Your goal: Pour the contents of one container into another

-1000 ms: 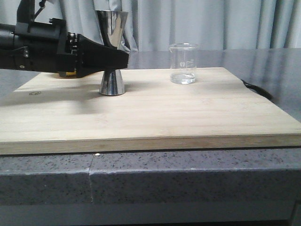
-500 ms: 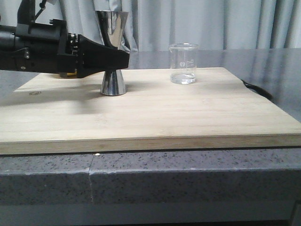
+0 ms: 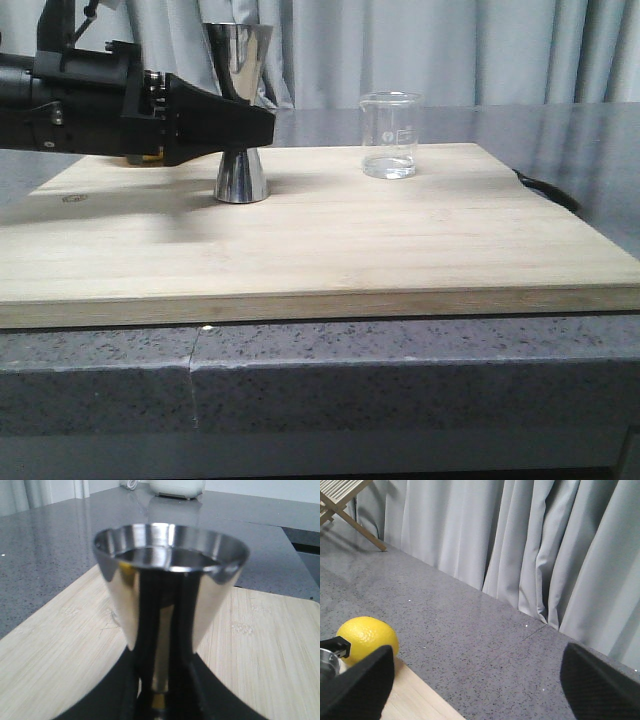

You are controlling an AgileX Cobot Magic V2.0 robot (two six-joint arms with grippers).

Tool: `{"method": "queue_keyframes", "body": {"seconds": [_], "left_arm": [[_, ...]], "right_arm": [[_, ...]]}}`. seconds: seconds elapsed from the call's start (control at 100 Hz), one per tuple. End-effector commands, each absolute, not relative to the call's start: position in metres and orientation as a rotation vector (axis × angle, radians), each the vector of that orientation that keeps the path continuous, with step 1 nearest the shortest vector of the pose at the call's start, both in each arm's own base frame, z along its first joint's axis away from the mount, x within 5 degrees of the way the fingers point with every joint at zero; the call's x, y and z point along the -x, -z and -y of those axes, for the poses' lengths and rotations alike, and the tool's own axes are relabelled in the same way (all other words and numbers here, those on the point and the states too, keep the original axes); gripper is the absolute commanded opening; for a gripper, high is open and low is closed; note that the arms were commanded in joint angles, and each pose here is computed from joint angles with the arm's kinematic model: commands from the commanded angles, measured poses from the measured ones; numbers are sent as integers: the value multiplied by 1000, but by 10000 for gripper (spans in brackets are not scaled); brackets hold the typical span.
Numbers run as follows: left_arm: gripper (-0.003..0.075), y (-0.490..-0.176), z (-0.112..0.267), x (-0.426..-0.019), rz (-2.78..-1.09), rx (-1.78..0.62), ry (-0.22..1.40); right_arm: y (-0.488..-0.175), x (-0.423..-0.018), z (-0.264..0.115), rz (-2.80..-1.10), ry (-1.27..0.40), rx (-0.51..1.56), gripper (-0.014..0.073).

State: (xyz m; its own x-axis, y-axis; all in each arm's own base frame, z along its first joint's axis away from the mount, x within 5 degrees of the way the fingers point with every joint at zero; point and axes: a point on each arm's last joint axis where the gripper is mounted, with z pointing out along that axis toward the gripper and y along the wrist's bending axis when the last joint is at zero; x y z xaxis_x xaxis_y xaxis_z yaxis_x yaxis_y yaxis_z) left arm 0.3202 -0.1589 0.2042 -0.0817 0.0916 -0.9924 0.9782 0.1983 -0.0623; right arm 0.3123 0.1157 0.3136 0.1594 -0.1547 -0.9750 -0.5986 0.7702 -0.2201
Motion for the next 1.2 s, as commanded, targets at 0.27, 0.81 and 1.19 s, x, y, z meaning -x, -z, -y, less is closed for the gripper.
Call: {"method": "queue_keyframes", "body": {"seconds": [0.27,0.81,1.19], "left_arm": [[117,-220,161,-318,-1353,-1085,1104],[229,-220,161,-318,-1361,-1078,1113],[435,-221,161,-319,-1388,-1040,1143]], "right_arm": [[-345,-305,-113,-1256,-377,628,609],[-346,-304,-113,-1252,-379,629,609],[-346,-304,-113,-1252,-379,628,609]]}}
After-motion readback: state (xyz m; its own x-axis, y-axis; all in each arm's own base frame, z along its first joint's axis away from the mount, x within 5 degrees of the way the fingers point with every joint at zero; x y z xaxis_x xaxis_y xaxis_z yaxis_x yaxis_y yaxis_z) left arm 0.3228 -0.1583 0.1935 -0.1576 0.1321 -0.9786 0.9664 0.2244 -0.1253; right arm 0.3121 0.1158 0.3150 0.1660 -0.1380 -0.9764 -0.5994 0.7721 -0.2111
